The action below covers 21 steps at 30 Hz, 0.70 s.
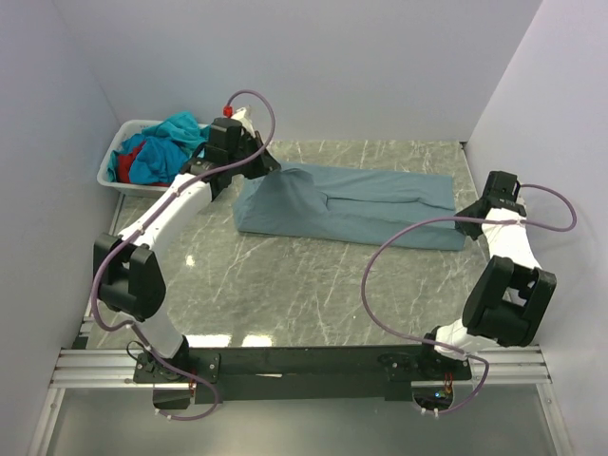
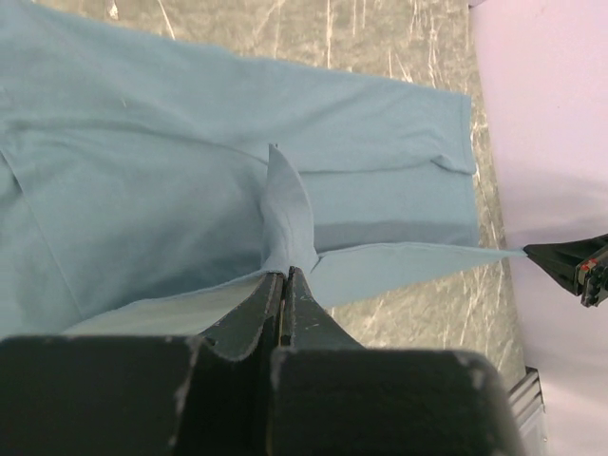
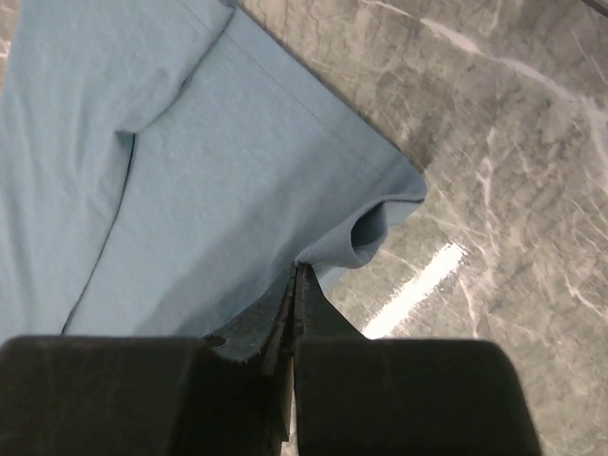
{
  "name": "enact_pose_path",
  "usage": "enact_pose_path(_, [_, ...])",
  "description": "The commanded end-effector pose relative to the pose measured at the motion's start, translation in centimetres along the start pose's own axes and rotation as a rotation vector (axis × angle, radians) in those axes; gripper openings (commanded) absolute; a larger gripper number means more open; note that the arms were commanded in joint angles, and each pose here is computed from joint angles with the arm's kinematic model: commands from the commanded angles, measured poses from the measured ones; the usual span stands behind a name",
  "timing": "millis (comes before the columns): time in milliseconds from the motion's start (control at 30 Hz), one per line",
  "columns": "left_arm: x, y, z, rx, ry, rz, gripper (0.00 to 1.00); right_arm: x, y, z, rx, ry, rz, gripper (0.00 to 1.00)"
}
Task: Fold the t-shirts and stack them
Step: Fold the tshirt
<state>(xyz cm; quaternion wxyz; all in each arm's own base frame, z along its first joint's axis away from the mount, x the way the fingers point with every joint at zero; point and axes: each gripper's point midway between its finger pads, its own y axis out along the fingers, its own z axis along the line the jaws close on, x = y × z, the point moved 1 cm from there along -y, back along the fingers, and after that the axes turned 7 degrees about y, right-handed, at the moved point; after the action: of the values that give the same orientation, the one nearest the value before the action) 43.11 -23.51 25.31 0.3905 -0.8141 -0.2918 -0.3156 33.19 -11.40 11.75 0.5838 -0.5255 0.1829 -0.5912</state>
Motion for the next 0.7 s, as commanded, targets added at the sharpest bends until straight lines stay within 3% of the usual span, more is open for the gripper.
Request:
enact_pose_path(0, [2.9, 0.0, -1.2, -0.066, 0.064, -0.066, 0.01, 1.2, -0.1, 1.1, -0.001, 0.007, -0.028, 0.0])
enact_pose_path(667, [4.9, 4.1, 0.2, -0.176, 0.15, -0.044, 0.0, 1.9, 2.6, 3.9, -0.02, 0.004, -0.005, 0.0])
